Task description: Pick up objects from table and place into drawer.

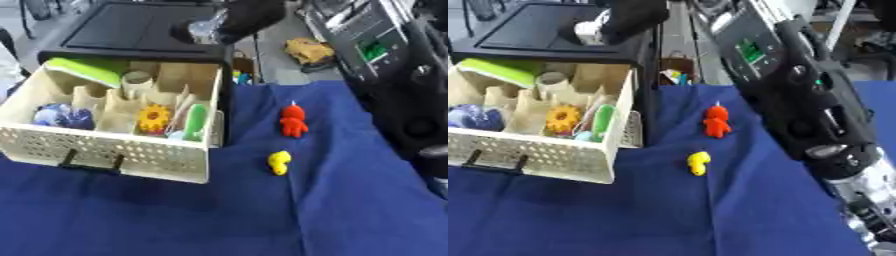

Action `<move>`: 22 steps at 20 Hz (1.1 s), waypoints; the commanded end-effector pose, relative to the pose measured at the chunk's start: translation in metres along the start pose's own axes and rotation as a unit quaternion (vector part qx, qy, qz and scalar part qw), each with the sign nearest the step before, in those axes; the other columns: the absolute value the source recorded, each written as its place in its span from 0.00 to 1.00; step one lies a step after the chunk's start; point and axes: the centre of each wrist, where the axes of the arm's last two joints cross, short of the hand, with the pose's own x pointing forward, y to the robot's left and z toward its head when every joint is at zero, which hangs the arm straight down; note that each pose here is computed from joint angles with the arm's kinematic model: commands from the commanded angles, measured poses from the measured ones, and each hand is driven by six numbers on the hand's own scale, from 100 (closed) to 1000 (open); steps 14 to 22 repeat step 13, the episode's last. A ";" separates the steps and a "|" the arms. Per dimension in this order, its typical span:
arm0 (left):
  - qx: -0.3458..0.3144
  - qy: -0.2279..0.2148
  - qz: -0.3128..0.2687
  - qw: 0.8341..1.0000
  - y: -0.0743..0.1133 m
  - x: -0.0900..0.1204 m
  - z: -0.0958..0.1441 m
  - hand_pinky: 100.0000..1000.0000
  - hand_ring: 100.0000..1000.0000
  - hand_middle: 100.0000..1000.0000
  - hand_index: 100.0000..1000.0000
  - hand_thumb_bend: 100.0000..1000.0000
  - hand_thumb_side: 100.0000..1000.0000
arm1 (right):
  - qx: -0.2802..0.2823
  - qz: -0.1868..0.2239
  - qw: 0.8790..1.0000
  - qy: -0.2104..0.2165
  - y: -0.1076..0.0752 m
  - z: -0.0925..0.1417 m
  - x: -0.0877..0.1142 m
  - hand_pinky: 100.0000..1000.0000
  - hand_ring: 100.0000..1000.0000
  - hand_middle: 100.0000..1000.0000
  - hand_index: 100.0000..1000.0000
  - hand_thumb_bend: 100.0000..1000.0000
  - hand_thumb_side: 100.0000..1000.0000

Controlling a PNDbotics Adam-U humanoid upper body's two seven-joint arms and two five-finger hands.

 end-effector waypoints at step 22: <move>-0.002 -0.015 -0.029 0.999 0.007 0.013 -0.007 0.61 0.75 0.76 0.92 0.33 1.00 | -0.300 0.007 0.950 -0.083 -0.074 0.125 0.000 0.62 0.77 0.68 0.80 0.00 0.80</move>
